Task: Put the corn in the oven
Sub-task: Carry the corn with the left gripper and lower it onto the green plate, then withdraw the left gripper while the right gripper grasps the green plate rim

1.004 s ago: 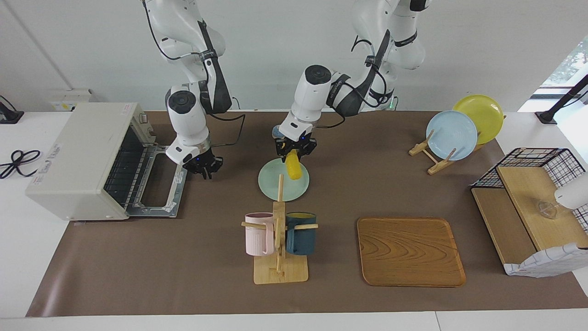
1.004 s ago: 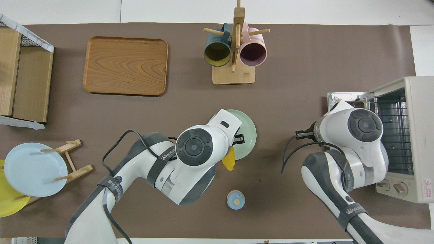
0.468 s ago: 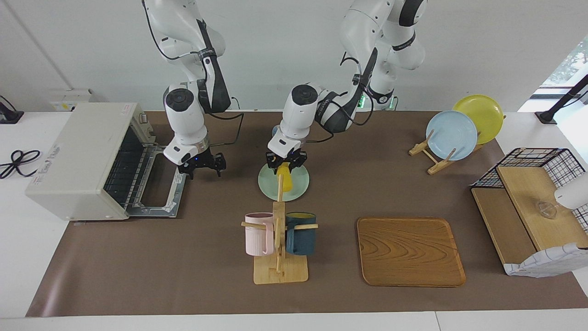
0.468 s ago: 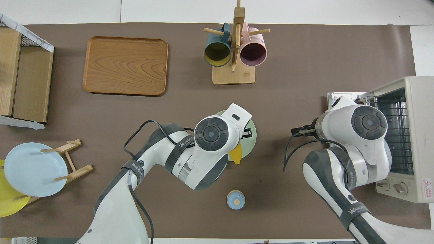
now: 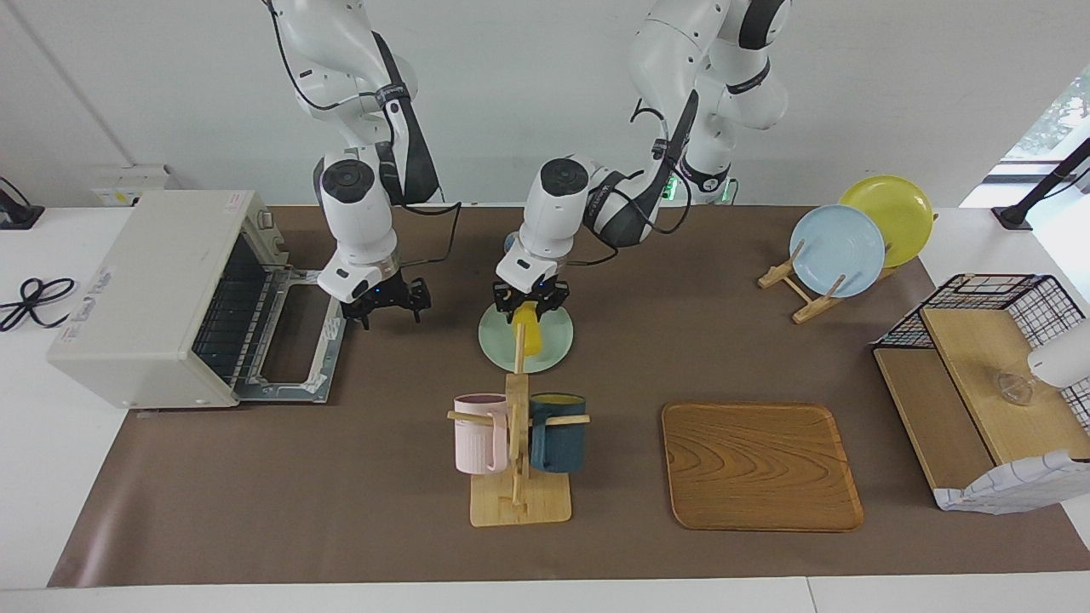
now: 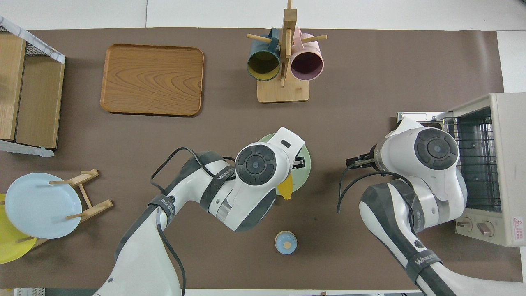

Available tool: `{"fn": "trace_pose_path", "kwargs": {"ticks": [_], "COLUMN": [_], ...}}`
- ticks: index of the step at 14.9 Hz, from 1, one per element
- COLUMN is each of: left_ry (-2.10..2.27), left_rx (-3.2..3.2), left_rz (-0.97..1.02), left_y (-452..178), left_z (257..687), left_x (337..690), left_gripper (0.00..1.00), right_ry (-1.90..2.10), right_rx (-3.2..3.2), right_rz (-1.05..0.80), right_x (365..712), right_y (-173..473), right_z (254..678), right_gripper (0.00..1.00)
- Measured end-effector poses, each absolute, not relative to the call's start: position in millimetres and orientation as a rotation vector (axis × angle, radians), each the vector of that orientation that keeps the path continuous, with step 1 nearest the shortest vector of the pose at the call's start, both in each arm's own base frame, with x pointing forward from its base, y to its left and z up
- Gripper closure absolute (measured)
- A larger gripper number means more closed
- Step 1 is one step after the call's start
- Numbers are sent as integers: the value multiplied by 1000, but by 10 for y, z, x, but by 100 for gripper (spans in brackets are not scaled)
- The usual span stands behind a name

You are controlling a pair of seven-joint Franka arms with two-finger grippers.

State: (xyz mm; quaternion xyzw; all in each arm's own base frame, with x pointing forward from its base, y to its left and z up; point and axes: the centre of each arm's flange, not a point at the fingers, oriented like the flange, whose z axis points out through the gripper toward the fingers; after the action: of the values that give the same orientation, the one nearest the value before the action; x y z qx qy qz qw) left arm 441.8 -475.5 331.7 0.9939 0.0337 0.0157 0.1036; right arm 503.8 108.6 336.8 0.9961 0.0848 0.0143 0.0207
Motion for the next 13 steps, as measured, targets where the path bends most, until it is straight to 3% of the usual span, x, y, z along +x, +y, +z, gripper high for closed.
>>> {"fn": "trace_pose_path", "kwargs": {"ticks": [4, 5, 10, 13], "left_ry": [102, 111, 222, 288], "left_rx": [2931, 2929, 2935, 2941], "left_rz": [58, 64, 51, 44], "left_y": [-4703, -4658, -4022, -3370], "left_z": [3339, 3388, 4160, 4735], "left_x": [4473, 4518, 4864, 5103], "left_gripper": [4, 0, 0, 0], "right_ry": [244, 225, 172, 110], "right_rx": [3107, 3122, 3163, 3186], "right_rz": [51, 54, -19, -77], "right_x": [5059, 5075, 5196, 5374], "right_y": [1097, 1105, 1167, 1600], "right_z": [3399, 3426, 3671, 4121], "right_gripper": [0, 0, 0, 0]}}
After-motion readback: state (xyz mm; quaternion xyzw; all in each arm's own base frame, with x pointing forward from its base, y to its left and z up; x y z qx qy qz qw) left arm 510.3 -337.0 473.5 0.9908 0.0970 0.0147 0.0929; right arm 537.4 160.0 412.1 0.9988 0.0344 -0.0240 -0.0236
